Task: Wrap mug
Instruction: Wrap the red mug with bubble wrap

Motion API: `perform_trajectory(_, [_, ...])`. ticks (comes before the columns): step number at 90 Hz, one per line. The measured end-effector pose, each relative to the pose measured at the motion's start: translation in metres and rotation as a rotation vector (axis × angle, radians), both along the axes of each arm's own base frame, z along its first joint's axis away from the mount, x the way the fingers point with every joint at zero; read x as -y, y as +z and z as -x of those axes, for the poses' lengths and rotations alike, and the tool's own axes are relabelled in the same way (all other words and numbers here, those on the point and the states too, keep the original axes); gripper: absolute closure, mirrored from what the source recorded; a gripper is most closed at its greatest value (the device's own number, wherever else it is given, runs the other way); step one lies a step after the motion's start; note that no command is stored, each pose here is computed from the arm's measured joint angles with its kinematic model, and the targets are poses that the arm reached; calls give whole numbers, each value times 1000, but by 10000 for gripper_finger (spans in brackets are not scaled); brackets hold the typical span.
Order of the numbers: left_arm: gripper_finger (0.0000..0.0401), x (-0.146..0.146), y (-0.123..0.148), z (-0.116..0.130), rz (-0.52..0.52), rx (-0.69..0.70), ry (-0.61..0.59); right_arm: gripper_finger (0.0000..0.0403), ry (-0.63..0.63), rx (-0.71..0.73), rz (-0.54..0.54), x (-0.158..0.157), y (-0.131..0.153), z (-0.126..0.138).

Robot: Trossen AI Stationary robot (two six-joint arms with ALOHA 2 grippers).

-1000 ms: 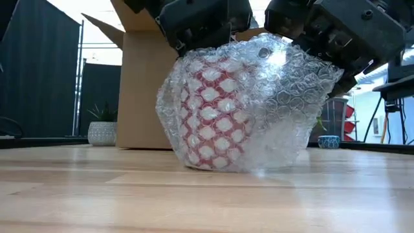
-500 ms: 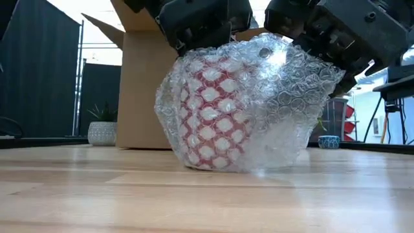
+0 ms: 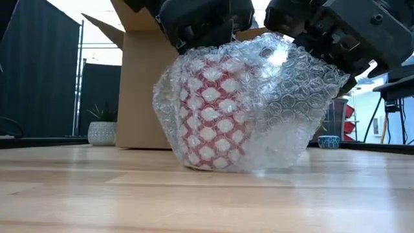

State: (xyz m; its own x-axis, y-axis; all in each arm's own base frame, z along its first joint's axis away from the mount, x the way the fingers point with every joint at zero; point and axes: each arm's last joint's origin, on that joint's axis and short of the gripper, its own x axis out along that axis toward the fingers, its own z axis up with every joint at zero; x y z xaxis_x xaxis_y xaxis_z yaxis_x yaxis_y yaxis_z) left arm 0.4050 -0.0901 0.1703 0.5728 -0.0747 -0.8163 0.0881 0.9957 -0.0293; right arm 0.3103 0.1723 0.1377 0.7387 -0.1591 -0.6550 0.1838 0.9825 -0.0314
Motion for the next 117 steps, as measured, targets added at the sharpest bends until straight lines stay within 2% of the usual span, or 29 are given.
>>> perform_trajectory(14, [114, 0, 0, 0, 0, -1, 0, 362, 1, 1, 1, 0, 0, 0])
perform_trajectory(22, [139, 0, 0, 0, 6, 1, 3, 362, 1, 1, 0, 0, 0, 0])
perform_trajectory(29, [194, 1, 0, 0, 23, -4, 5, 362, 0, 1, -1, 0, 0, 0])
perform_trajectory(40, [331, 0, -5, 1, 12, -28, -19, 362, 2, 5, -8, 0, 0, -1])
perform_trajectory(42, [345, 0, -7, 1, 11, -41, -24, 362, 1, 7, -15, 0, 1, -1])
perform_trajectory(70, [345, 1, -8, 1, 20, -45, -32, 362, 3, 9, -15, -1, 1, -1])
perform_trajectory(76, [318, 0, -5, 1, 42, -44, -43, 362, 3, 7, -14, -1, 1, -1])
perform_trajectory(90, [194, -8, -4, -3, 185, -81, -67, 362, 13, 7, -5, -1, 1, -1])
perform_trajectory(98, [138, -11, 2, -5, 203, -87, -41, 362, 12, 5, -5, -1, 0, -1])
perform_trajectory(107, [101, -11, 15, -4, 176, -66, -28, 362, 16, 2, -2, -1, 0, -1])
perform_trajectory(117, [85, -9, 37, 1, 158, -9, -27, 362, 16, 1, -1, -1, 0, -1])
